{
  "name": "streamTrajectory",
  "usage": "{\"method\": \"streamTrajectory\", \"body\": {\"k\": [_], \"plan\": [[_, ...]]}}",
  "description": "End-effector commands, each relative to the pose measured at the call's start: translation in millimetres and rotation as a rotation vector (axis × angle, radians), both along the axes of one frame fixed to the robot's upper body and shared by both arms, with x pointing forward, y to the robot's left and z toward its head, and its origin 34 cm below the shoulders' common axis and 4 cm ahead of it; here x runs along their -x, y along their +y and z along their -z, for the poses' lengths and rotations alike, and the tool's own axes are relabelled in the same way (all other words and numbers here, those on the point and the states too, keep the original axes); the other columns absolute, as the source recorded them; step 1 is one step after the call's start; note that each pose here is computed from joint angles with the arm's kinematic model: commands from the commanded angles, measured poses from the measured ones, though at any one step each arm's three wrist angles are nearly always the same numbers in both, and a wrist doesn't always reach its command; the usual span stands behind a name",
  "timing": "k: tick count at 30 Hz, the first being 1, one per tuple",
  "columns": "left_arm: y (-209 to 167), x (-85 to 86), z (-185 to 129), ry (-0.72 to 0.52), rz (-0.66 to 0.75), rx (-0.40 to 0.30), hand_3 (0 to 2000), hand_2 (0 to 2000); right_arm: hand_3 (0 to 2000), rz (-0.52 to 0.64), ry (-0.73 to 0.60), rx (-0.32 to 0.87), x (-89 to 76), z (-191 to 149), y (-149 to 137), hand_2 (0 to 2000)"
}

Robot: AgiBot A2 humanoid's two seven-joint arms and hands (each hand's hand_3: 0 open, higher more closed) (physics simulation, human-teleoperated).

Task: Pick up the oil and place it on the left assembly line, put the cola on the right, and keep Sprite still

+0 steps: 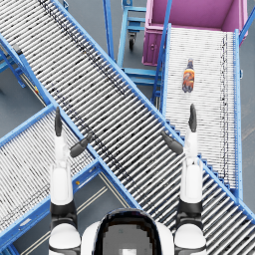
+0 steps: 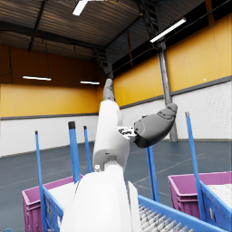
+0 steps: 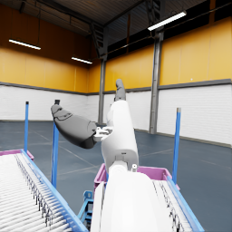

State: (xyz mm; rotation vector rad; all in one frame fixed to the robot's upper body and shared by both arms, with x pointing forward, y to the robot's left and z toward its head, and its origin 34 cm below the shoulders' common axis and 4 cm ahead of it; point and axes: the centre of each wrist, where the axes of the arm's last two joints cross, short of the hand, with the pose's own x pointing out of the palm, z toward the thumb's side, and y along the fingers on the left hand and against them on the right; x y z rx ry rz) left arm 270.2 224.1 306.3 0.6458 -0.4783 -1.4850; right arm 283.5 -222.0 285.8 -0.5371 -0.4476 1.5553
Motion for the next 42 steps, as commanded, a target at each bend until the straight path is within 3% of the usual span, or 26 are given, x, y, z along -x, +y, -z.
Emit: {"method": "streamTrajectory", "body": {"k": [1, 17, 42], "plan": [[-1.4, 0.2, 3.9, 0.02, 0.018, 0.009, 0, 0, 0, -0.021, 0.015, -0.002, 1.1, 2.9, 1.1, 0], [-21.9, 14.0, 72.6, 0.409, 0.286, 0.19, 0, 0, 0, -0.384, 0.3, -0.063, 26.6, 53.6, 19.8, 0], [-23.4, 15.7, 77.7, 0.441, 0.304, 0.206, 0, 0, 0, -0.411, 0.323, -0.07, 28.9, 57.3, 21.3, 0]]}}
